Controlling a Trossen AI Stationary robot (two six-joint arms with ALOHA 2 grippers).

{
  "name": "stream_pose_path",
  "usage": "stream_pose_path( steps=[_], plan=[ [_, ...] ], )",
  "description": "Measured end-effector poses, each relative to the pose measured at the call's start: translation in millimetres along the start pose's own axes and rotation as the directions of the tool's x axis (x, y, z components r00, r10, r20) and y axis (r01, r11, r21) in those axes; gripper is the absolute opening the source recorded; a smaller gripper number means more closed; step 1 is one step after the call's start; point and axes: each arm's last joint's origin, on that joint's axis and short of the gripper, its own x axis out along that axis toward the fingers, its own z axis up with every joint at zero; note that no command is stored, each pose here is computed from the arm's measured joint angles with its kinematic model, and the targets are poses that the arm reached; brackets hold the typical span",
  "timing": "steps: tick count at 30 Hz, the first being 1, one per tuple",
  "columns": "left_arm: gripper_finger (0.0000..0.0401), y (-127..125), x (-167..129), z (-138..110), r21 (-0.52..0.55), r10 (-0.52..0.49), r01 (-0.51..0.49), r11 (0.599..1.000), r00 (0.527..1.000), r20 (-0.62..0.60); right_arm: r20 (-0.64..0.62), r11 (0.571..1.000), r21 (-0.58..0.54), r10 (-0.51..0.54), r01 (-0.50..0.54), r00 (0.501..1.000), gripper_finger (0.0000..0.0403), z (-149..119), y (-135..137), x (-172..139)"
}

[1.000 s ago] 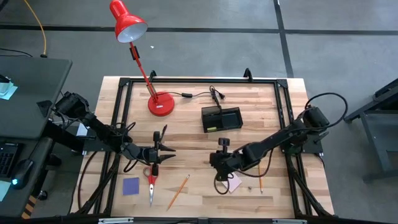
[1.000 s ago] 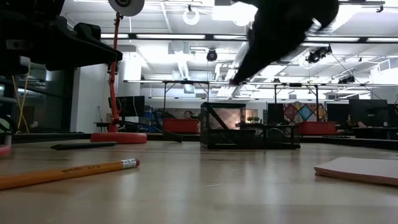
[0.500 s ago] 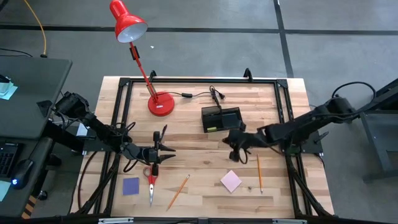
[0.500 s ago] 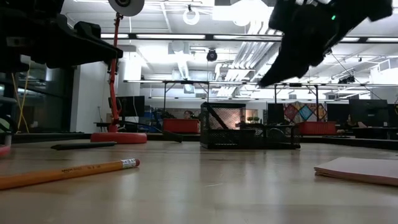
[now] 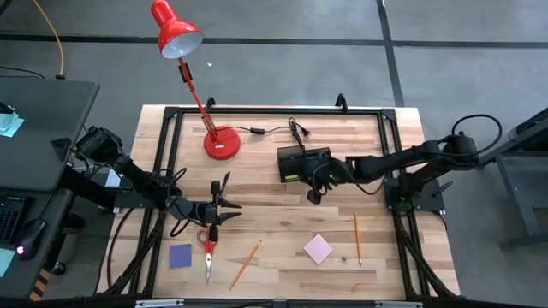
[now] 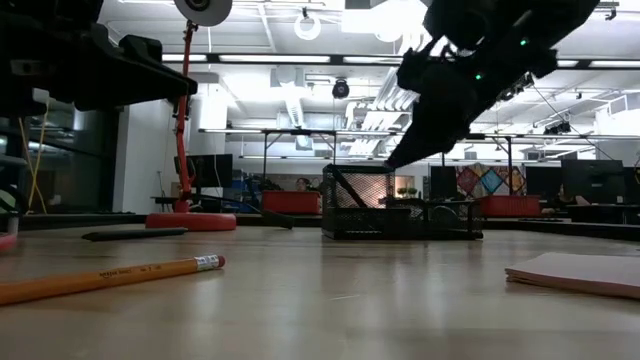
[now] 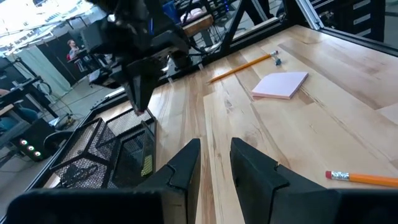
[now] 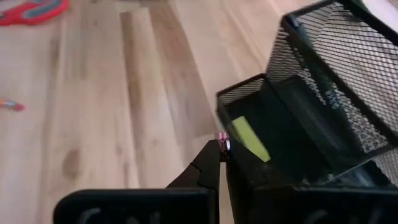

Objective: Pick and place office supplies into organizer
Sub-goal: Put the pink binder clip into the desk organizer

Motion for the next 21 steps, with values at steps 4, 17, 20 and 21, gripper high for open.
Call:
stream_pose_path(
  steps=[4, 17, 20, 21],
  plan=[
    [0.0079, -0.3, 0.0, -0.8, 0.005, -0.002, 0.002, 1.000, 1.000, -0.007, -0.021, 1.000, 0.019, -0.024, 0.025, 0.999, 0.0000, -0.1, -9.6, 8.4],
    [0.0079, -0.4, 0.0, -1.2, 0.008, -0.004, 0.004, 1.000, 1.000, -0.011, -0.136, 0.996, 0.036, -0.071, 0.077, 0.988, 0.0000, 17.9, -19.1, 46.6],
    [0.0079, -0.4, 0.0, -1.1, 0.008, -0.005, 0.005, 1.000, 1.000, -0.010, -0.132, 0.995, 0.047, -0.077, 0.084, 0.988, 0.0000, 19.0, -23.8, 47.8],
    [0.0079, -0.4, 0.0, -1.2, 0.008, -0.004, 0.004, 1.000, 1.000, -0.011, -0.130, 0.995, 0.052, -0.080, 0.088, 0.988, 0.0000, 19.6, -25.4, 47.8]
  ],
)
